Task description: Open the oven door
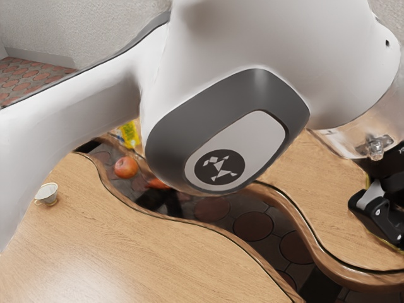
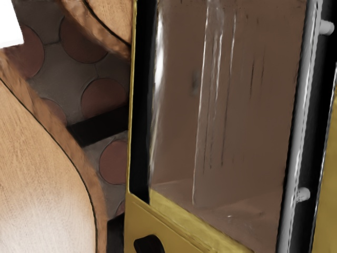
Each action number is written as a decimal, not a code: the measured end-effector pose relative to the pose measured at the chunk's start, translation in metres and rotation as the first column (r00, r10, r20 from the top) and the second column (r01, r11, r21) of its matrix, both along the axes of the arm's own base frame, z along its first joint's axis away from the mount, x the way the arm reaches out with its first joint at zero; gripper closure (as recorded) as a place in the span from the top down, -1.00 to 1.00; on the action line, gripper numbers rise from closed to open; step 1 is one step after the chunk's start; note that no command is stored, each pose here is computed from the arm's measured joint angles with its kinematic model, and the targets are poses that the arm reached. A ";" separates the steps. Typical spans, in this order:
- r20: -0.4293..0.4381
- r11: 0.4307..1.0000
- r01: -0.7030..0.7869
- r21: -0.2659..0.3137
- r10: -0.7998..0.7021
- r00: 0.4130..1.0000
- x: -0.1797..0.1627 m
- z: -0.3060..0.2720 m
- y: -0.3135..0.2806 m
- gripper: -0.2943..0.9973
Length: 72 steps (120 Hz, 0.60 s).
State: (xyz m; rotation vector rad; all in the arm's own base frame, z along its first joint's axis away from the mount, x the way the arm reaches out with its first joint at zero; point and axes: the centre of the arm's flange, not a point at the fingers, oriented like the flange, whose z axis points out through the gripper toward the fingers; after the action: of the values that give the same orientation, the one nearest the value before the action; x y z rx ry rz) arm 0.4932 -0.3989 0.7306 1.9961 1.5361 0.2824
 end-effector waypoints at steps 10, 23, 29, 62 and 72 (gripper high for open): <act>-0.005 1.000 -0.019 -0.025 0.019 1.000 0.023 -0.012 -0.002 0.54; 0.003 0.999 -0.005 -0.035 0.005 1.000 0.025 -0.022 -0.017 0.54; 0.001 0.999 -0.006 -0.032 0.006 1.000 0.033 -0.032 -0.019 0.54; 0.025 1.000 -0.003 -0.024 0.004 1.000 0.048 -0.049 -0.023 0.54; 0.033 1.000 -0.006 -0.023 0.006 0.999 0.051 -0.050 -0.022 0.54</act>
State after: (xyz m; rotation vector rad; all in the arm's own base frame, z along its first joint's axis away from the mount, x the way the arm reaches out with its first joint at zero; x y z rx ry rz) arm 0.5442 -0.4205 0.6805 1.9598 1.5183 0.2974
